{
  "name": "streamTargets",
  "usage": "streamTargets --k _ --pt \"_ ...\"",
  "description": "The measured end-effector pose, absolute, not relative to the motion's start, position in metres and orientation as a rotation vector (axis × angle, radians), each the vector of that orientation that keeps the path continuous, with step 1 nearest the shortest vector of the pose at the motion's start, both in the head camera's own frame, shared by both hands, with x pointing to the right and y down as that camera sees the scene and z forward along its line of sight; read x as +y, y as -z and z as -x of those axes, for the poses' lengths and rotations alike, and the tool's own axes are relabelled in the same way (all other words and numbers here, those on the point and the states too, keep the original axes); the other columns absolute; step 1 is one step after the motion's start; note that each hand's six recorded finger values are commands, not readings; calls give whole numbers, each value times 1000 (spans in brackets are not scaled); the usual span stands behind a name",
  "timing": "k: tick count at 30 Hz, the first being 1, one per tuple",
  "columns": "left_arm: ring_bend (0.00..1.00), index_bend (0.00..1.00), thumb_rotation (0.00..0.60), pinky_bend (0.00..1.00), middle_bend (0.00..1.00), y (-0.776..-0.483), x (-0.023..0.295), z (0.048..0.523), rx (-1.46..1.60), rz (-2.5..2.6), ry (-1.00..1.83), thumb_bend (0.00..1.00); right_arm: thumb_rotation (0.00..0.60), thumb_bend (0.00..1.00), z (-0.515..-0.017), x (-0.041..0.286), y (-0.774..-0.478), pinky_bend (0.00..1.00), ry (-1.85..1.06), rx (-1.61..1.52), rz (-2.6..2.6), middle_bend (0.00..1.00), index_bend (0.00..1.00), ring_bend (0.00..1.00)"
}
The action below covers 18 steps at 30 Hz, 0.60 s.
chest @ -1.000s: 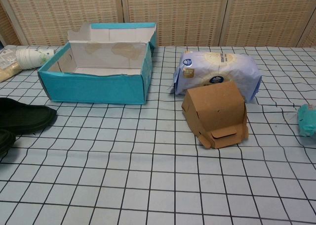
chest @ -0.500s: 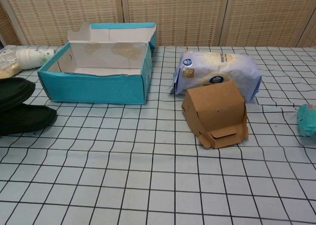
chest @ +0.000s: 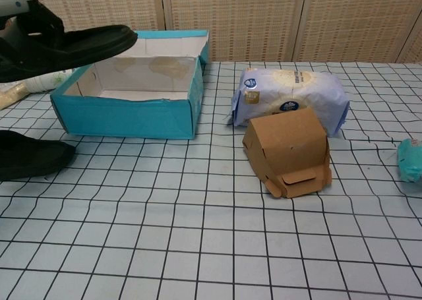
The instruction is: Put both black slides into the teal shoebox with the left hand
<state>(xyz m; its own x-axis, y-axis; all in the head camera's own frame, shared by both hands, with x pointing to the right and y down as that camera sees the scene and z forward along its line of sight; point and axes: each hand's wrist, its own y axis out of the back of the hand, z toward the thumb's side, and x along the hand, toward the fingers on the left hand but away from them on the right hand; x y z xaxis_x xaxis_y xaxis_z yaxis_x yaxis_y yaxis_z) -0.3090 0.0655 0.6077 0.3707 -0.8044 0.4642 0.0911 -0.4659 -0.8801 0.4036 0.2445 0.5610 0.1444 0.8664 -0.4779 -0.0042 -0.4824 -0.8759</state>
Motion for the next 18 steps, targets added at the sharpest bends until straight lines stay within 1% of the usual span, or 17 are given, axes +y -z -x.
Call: streamTargets --k 7,10,14,18 --pt "386 532 600 573 479 -651 3 280 607 1655 1233 580 575 241 -409 239 -569 0 -1489 -855 1616 0 0 0" --pt "386 532 600 572 478 -669 -18 271 598 1636 1249 580 574 241 -412 236 -572 0 -1509 -859 1600 0 0 0" --pt "385 532 600 571 478 -690 -36 258 592 1635 1255 580 574 241 -415 234 -573 0 -1526 -866 1582 0 0 0" --pt "385 532 600 571 478 -712 -40 248 564 1656 1274 579 574 242 -418 233 -572 0 -1533 -874 1575 0 0 0"
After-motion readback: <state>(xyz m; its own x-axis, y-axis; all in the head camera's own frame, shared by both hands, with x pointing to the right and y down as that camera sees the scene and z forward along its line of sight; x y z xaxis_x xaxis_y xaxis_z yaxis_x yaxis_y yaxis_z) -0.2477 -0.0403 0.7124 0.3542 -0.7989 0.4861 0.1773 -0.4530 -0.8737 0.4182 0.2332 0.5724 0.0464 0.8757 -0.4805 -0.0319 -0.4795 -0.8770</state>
